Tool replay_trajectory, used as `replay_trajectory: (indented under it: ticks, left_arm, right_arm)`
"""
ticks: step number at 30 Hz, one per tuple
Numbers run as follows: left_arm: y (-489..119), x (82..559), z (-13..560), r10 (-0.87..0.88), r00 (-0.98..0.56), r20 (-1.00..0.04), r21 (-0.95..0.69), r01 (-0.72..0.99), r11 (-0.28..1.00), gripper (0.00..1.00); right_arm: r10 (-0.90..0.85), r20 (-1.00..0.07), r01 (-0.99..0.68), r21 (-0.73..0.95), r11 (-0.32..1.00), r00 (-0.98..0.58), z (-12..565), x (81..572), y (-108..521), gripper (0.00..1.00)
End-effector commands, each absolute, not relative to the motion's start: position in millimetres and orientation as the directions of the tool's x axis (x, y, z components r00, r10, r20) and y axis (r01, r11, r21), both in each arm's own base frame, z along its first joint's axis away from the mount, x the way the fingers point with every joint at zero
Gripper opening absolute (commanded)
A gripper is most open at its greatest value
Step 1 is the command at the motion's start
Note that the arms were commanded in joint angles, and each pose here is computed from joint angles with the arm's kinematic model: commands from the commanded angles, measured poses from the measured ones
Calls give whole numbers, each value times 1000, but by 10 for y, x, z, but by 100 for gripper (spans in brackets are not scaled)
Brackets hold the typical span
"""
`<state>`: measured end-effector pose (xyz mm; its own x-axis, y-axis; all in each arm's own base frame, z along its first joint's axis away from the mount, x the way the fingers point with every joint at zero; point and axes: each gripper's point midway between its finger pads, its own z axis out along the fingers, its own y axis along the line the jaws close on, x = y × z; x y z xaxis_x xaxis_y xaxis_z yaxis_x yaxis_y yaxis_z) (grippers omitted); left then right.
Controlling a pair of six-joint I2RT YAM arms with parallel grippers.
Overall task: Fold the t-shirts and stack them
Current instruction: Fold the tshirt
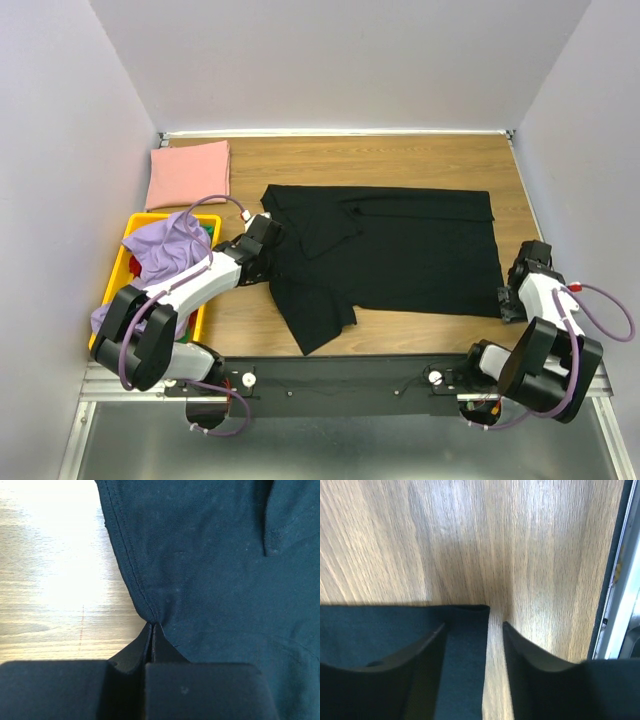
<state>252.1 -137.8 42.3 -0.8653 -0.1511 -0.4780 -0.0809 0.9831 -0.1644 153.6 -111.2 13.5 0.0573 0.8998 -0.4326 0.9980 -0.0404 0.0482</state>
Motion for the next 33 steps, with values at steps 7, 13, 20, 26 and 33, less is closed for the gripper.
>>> replay_trajectory:
  ticks: [7,13,20,26,33]
  left_arm:
    - [-1335,2599,581,-150,-847,-510,-151,-83,985,0]
    - [-1330,2617,692,-153,-838,-524,-161,-79,984,0]
    - [-1330,2664,800,-155,-828,-539,-175,-71,982,0]
    - [-1251,2794,893,-163,-816,-554,-173,-79,982,0]
    - [-1143,2999,894,-193,-808,-557,-193,-100,976,0]
  right_arm:
    - [892,-451,1000,10,-22,24,46,1529,-1187,8]
    - [888,-460,998,61,11,18,205,1562,-1167,1]
    - [861,-508,992,97,85,-24,457,1626,-1234,1]
    - [857,-511,973,155,174,-72,734,1923,-1282,1]
    - [835,-528,941,175,290,-159,979,2366,-1431,1]
